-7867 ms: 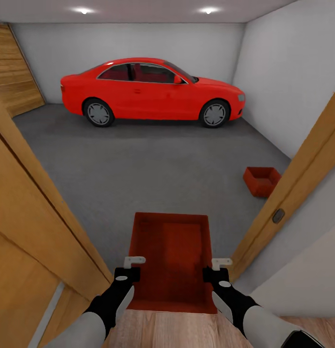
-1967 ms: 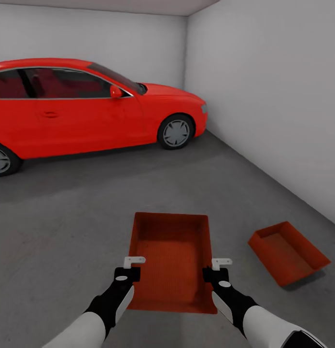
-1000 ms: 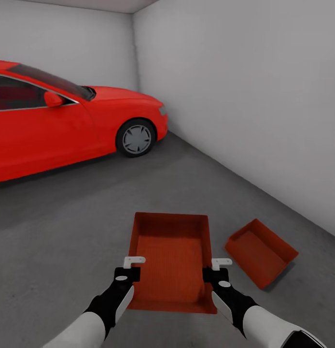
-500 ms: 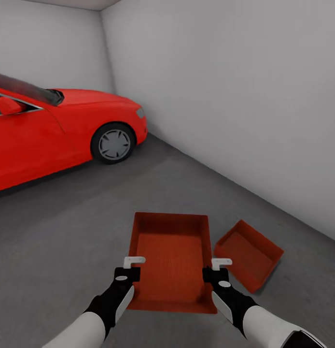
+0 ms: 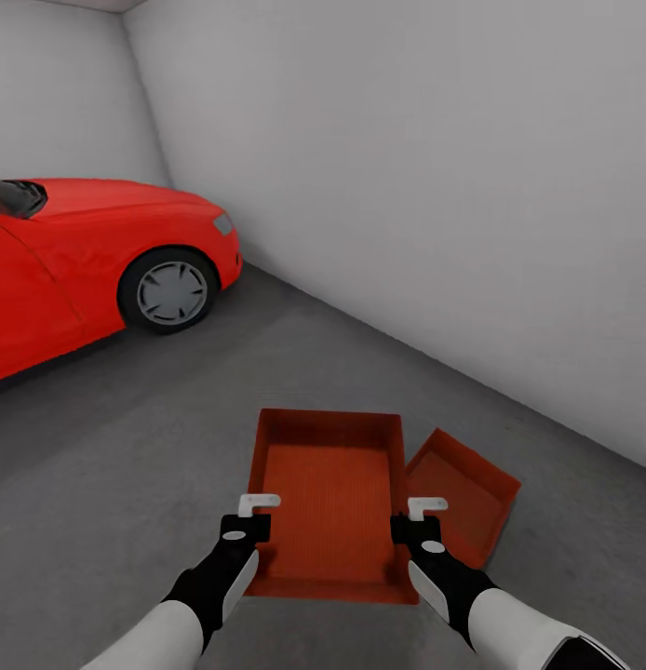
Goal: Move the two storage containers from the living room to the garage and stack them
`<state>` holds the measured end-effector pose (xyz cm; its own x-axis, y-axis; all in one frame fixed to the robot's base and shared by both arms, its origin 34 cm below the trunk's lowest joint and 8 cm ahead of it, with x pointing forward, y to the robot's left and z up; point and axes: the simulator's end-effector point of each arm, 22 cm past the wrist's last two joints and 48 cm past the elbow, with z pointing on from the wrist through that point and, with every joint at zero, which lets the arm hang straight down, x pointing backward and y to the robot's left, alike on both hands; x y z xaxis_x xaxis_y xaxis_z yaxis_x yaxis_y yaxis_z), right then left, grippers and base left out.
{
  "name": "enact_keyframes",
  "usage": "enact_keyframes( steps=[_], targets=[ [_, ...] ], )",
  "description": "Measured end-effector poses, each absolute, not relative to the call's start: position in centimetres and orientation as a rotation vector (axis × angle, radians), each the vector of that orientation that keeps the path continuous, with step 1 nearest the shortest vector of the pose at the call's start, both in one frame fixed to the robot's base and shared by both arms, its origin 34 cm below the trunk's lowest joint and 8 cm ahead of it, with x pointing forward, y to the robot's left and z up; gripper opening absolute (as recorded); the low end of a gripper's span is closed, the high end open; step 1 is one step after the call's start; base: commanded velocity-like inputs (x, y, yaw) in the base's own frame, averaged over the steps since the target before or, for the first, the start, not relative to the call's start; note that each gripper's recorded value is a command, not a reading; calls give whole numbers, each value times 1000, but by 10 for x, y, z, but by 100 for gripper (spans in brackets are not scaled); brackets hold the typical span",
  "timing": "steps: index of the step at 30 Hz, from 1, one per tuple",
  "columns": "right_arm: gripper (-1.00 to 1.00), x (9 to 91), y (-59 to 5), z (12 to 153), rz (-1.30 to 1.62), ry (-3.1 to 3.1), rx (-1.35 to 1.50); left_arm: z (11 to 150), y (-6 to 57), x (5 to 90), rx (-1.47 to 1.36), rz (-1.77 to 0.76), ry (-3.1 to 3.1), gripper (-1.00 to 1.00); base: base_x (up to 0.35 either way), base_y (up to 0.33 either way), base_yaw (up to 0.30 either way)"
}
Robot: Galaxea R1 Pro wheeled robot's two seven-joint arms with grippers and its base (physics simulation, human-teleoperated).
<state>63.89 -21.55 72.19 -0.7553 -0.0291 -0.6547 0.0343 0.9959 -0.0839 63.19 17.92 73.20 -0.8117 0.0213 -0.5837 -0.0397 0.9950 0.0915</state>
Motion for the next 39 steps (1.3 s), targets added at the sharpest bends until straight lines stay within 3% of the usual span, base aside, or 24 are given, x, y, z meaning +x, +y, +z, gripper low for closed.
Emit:
enact_keyframes(
  steps=[39],
  targets=[
    [-100, 639, -216, 722, -117, 2424, 3, 732, 179, 632, -14, 132, 2514, -100, 322, 0, -260]
  ],
)
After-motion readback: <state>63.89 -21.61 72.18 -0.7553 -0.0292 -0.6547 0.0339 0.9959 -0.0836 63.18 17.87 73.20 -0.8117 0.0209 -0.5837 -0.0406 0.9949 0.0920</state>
